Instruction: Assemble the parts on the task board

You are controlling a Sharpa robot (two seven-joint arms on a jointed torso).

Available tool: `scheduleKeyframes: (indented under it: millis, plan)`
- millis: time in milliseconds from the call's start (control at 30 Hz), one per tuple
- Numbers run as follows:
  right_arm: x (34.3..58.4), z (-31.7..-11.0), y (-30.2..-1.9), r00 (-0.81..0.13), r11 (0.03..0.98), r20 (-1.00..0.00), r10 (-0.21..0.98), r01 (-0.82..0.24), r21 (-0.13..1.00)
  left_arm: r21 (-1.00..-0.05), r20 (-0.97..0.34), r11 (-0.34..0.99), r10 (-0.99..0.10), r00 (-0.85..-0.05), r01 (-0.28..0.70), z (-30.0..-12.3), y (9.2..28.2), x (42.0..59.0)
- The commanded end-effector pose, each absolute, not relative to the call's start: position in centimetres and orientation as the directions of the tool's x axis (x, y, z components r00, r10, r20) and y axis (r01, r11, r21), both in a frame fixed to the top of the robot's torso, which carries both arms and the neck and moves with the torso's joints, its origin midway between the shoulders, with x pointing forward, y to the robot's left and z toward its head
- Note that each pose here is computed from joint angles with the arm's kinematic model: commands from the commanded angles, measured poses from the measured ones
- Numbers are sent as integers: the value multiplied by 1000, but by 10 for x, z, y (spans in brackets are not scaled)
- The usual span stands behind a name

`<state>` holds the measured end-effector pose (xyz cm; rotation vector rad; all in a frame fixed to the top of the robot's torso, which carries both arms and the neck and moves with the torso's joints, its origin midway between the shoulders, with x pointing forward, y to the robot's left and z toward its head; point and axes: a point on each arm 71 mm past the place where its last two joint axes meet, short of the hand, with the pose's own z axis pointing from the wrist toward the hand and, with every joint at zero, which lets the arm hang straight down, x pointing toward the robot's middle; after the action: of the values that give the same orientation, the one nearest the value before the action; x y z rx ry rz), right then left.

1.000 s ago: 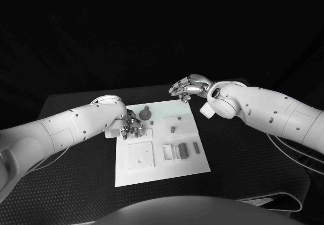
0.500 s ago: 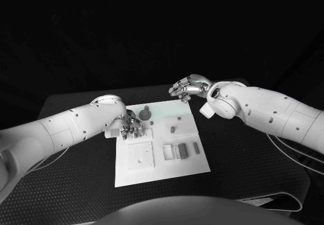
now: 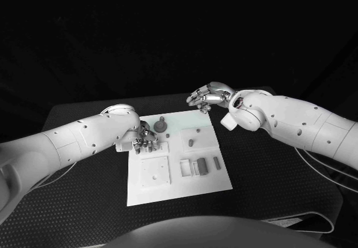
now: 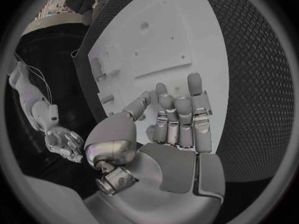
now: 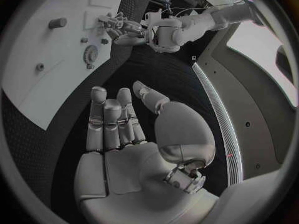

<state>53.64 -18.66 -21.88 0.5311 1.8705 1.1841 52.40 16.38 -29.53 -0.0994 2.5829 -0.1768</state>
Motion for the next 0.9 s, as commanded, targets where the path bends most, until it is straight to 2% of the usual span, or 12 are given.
scheduleKeyframes:
  millis: [33,900]
  plan:
    - [536,-219,-185,-571,461,-422,704,-85,883,-124,-522,991,-106,-847,-48,-297,167,524]
    - [536,-219,-186,-570,461,-423,705,-85,883,-134,-524,989,-118,-844,-55,-297,168,524]
